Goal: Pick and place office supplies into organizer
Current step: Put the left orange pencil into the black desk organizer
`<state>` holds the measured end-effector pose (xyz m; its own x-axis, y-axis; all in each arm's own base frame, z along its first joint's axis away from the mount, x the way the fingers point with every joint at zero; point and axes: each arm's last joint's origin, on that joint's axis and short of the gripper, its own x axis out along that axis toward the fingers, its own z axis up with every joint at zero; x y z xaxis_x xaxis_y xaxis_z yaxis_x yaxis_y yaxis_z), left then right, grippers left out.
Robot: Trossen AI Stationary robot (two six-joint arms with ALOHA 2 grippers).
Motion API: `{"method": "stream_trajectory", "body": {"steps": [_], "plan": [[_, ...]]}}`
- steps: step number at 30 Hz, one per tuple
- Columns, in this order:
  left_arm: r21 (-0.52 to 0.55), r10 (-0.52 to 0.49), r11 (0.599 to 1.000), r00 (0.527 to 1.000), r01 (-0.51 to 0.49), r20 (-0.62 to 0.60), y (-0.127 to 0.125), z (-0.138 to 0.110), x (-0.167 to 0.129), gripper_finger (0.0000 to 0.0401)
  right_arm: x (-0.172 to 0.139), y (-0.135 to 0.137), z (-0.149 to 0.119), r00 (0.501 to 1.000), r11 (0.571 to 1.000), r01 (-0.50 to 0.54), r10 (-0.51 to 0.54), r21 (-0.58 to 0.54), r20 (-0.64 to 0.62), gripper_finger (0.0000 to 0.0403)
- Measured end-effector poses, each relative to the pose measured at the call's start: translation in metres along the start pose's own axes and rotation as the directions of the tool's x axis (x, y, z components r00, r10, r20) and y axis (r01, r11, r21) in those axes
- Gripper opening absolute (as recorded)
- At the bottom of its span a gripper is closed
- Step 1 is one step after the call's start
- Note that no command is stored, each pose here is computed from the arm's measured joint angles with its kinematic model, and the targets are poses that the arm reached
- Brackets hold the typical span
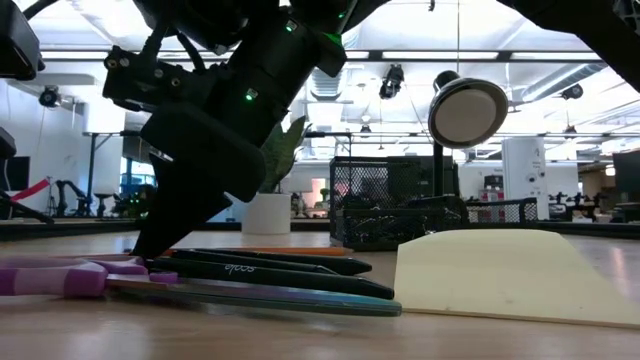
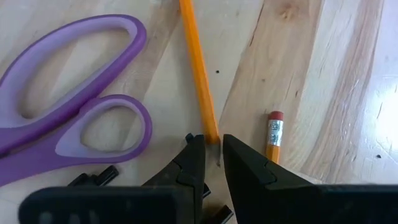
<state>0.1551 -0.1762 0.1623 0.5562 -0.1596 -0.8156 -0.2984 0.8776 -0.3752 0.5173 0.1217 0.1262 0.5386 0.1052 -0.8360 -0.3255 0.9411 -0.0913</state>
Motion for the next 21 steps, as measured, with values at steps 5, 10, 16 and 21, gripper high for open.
{"method": "stream_trajectory", "body": {"steps": [5, 10, 16, 21], "plan": [[-0.004, -0.011, 1.000, 1.000, 0.011, 0.004, -0.0027, 0.0016, -0.0016, 0.0117, 0.0025, 0.0002, -0.0011, 1.000, 1.000, 0.000, 0.000, 0.001, -0.002, 0.0051], [-0.005, -0.016, 1.000, 1.000, 0.016, 0.004, -0.0041, 0.0021, -0.0024, 0.0117, 0.0075, 0.0006, -0.0033, 1.000, 1.000, -0.001, 0.001, 0.003, -0.008, 0.0027], [-0.008, -0.032, 0.999, 0.999, 0.032, -0.014, -0.0068, 0.0029, -0.0037, 0.0117, 0.0085, 0.0008, -0.0033, 1.000, 1.000, -0.001, 0.001, 0.003, -0.008, 0.0011], [-0.008, -0.042, 0.999, 0.998, 0.042, -0.046, -0.0070, 0.0019, -0.0037, 0.0117, 0.0090, 0.0007, -0.0037, 1.000, 1.000, -0.002, 0.002, 0.003, -0.009, 0.0010]]}}
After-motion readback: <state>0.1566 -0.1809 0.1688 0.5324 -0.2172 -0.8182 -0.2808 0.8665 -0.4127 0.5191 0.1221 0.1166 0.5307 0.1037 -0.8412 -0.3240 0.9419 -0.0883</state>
